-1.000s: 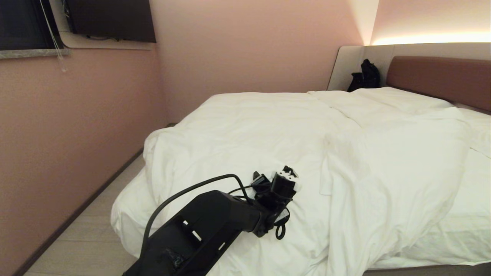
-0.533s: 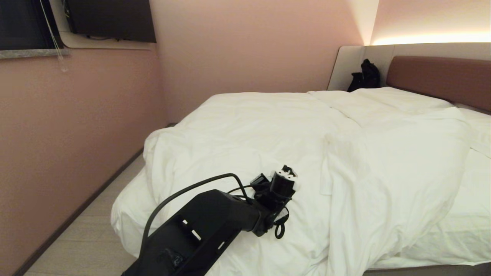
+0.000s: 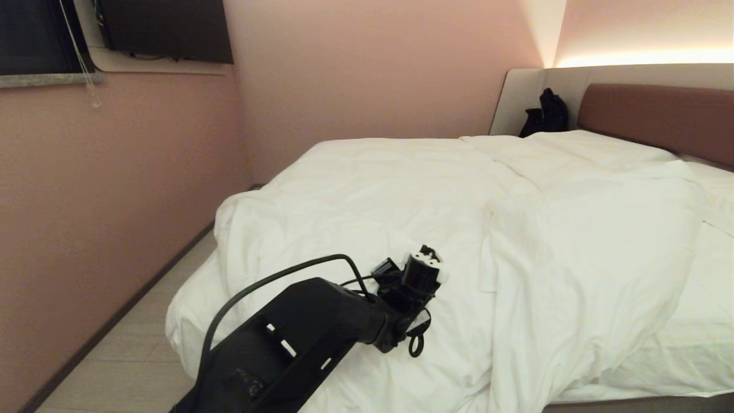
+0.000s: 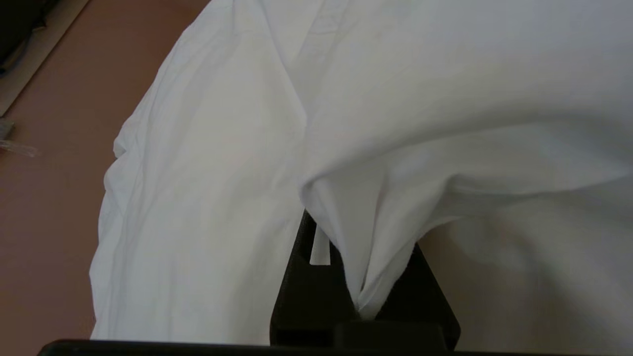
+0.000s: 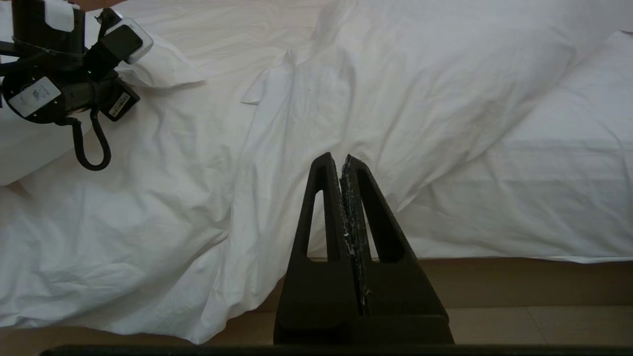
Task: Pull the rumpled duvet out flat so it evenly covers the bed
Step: Flatten the corners of the folded blanket
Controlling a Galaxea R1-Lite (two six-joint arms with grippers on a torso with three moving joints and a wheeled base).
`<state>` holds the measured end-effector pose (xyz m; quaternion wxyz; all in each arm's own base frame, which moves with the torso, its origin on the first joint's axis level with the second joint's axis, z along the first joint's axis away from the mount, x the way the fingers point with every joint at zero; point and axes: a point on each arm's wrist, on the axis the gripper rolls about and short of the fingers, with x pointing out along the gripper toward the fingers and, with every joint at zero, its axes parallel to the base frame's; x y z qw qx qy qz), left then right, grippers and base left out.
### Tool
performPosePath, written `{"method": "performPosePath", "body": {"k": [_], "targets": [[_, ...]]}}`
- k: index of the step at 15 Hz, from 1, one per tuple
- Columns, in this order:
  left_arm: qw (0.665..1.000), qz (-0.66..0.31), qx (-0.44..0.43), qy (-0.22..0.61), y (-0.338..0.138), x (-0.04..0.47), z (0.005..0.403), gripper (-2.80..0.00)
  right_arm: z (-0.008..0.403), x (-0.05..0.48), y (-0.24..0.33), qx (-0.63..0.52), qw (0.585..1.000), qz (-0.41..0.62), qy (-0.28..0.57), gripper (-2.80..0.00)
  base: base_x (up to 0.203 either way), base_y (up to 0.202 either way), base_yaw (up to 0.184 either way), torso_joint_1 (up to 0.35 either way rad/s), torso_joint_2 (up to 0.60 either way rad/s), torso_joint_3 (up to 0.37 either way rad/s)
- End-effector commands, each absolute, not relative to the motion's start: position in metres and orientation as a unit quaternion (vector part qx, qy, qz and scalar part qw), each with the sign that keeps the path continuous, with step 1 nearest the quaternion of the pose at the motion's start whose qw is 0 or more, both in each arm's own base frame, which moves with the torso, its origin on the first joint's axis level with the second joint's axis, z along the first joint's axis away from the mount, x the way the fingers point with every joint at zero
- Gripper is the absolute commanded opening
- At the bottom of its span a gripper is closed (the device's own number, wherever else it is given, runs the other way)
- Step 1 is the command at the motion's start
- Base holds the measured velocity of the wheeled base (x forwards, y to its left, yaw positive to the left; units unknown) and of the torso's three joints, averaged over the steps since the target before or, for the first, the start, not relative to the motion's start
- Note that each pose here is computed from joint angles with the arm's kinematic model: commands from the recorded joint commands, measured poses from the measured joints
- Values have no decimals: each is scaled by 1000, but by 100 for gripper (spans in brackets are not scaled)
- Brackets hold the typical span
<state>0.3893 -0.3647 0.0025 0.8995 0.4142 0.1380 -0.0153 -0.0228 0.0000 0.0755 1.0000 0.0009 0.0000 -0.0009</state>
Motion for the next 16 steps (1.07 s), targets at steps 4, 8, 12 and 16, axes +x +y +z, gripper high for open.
{"method": "performPosePath", "body": {"k": [4, 8, 12, 16], "targets": [[901, -3, 409, 146, -343, 378, 34, -280, 75, -23, 0, 1, 1000, -1, 0, -280, 0, 0, 0, 0, 0, 0], [891, 20, 415, 181, -291, 356, 58, -280, 75, -23, 0, 2, 1000, -1, 0, -280, 0, 0, 0, 0, 0, 0], [879, 53, 421, 217, -226, 332, 64, -280, 75, -23, 0, 1, 1000, -1, 0, -280, 0, 0, 0, 0, 0, 0], [879, 84, 411, 226, -189, 324, 66, -280, 75, -23, 0, 1, 1000, -1, 0, -280, 0, 0, 0, 0, 0, 0]]}}
